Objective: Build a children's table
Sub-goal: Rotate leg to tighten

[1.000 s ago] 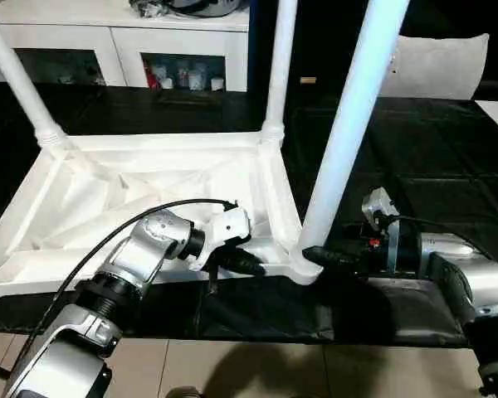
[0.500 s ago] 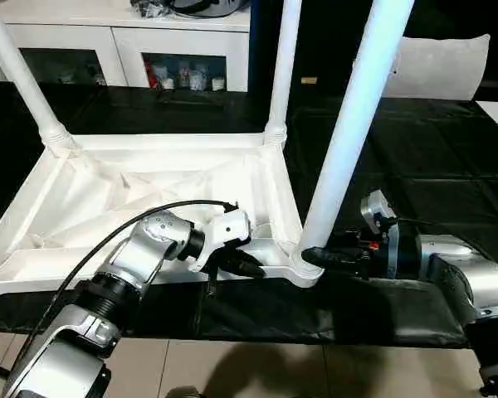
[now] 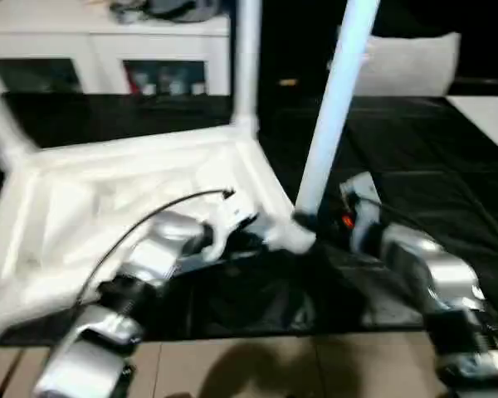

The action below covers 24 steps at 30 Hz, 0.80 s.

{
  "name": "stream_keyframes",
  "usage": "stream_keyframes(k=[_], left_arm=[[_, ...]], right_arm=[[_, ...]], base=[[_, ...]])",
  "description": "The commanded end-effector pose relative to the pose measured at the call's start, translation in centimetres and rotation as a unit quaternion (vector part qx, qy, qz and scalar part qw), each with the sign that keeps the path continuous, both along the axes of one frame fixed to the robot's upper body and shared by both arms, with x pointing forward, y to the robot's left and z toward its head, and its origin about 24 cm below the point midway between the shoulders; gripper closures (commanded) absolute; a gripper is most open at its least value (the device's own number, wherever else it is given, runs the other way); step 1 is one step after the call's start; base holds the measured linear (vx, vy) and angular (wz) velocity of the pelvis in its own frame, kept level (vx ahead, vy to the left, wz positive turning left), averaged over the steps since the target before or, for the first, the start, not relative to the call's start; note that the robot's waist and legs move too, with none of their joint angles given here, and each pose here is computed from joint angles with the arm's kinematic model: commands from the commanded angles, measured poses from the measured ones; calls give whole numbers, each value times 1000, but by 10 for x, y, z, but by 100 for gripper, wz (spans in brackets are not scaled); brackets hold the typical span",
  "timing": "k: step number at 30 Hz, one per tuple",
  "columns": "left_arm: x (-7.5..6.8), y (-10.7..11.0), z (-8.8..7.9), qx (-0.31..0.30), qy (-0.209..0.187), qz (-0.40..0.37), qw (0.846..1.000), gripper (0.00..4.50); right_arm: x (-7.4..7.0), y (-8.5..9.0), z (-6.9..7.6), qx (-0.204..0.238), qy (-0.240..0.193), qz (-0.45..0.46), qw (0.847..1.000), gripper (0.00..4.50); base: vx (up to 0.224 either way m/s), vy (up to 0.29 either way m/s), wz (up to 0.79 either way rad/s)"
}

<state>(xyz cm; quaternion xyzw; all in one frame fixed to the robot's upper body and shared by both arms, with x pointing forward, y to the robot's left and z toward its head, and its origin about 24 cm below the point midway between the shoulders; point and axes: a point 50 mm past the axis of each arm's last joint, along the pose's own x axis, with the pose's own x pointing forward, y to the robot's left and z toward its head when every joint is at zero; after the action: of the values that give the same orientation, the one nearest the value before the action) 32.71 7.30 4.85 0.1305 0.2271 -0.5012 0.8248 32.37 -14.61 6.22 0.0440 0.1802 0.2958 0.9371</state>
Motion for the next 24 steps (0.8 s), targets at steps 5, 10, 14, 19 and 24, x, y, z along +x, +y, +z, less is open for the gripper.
stream_keyframes(k=[5, 10, 14, 19, 24], left_arm=[[-3, -24, 5, -28, -14, -14, 999, 450], [-3, -14, 3, -8, -25, -22, 999, 450], [-5, -11, 2, -9, -28, -38, 999, 450], [-8, 2, 0, 7, -33, -74, 997, 450], [-8, 12, 1, 13, -39, -96, 995, 450]], right_arm=[[-1, 10, -16, -11, 30, -34, 999, 252], [-4, 6, -13, 4, 28, -21, 999, 177], [-7, 2, -14, 0, 28, -1, 1000, 132], [-17, -18, -11, -13, 46, 51, 998, 97], [-17, -37, -2, -3, 41, 55, 998, 52]], base=[[0, 0, 0], [0, 0, 0], [0, 0, 0], [0, 0, 0], [0, 0, 0]])
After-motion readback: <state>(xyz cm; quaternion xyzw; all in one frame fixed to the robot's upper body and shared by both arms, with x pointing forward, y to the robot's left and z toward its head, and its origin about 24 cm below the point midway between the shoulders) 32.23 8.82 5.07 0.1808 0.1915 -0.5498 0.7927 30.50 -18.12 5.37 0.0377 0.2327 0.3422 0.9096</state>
